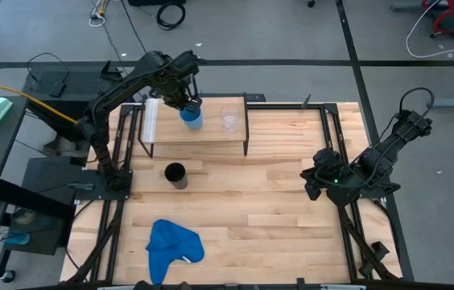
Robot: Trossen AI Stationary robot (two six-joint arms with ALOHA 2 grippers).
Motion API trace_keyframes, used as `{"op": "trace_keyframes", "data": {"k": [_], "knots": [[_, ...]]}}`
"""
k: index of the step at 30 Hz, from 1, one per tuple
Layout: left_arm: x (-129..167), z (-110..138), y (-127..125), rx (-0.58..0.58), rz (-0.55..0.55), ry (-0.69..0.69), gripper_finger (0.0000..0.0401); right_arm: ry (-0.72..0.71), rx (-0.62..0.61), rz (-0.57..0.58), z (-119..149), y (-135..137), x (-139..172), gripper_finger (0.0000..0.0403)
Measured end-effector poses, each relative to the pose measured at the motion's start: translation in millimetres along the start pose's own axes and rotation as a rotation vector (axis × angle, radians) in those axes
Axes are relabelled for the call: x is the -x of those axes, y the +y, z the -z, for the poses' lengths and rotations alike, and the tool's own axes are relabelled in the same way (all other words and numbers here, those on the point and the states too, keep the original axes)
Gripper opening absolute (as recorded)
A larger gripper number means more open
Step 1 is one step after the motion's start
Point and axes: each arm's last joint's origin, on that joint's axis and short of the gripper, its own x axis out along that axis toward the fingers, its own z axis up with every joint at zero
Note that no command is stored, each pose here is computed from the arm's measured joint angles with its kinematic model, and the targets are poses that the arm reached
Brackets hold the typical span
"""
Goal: Stack small to large cups/mugs on shelf
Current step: Put the blue cup on the shelf
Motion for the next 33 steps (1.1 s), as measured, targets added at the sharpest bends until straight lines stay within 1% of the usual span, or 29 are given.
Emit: {"op": "trace_keyframes", "data": {"k": [7, 13, 19, 23, 33], "knots": [[-0.6, -2.5, -1.2, -0.007, 0.01, -0.021, 0.0016, 0.0, -0.001, -0.001, 0.0, 0.2, 0.0, 0.0073], [-0.6, -2.5, -1.2, -0.017, 0.01, -0.022, 0.0011, 0.0, -0.001, -0.002, 0.0, 0.2, 0.0, 0.0073], [-1.2, -2.7, -1.3, -0.027, 0.008, -0.02, 0.0047, 0.0, -0.001, -0.001, 0.0, 0.2, 0.0, 0.0073], [-1.2, -2.7, -1.4, -0.028, 0.008, -0.02, 0.0058, 0.0, -0.001, -0.001, 0.0, 0.2, 0.0, 0.0073], [-1.2, -2.8, -1.4, -0.028, 0.009, -0.02, 0.0053, 0.0, -0.001, -0.001, 0.0, 0.2, -0.1, 0.0073]]}}
